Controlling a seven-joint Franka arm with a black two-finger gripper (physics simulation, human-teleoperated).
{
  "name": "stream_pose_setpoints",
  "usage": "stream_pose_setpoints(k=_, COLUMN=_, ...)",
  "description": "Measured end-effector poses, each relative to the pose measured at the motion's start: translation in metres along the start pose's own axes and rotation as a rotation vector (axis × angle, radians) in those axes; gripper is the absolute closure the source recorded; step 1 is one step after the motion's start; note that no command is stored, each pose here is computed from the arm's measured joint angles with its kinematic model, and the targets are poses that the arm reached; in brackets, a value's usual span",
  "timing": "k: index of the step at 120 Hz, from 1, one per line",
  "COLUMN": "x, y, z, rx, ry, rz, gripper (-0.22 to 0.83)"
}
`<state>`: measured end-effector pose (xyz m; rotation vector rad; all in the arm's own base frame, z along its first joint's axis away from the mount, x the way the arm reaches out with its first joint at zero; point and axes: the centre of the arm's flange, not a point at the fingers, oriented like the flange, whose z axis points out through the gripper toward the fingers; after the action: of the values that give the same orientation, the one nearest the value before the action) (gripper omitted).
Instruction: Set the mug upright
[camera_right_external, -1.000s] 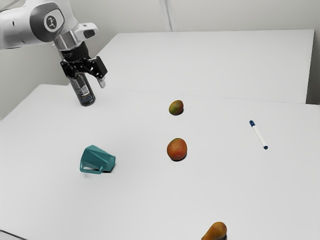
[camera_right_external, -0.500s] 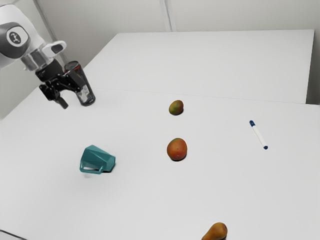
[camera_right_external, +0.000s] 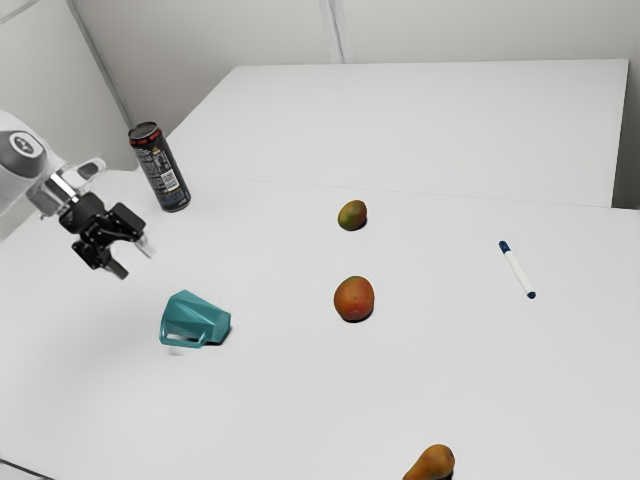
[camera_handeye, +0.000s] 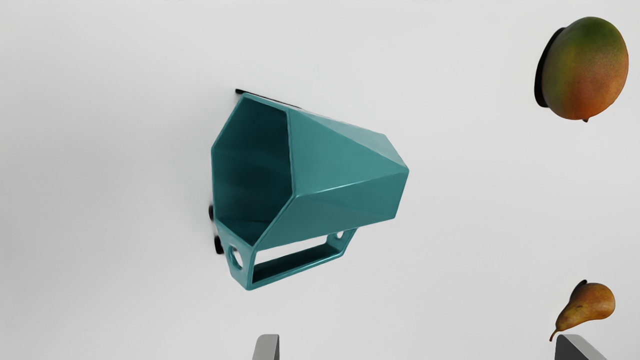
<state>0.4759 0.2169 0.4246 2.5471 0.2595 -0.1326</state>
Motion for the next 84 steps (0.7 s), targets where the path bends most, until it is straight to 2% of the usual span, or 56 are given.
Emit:
stream_pose_setpoints(k=22, x=0.022, y=-0.030, z=0.039, rx=-0.048, ry=-0.024, rz=0.030, gripper=0.00)
stream_pose_setpoints(k=38, x=0.037, y=-0.039, z=0.069, rx=-0.118, ry=-0.009, rz=0.062, gripper=0.00)
stream_pose_setpoints(k=84, x=0.035, y=-0.041, z=0.133, rx=-0.325, ry=0.023, rz=0.108, gripper=0.00)
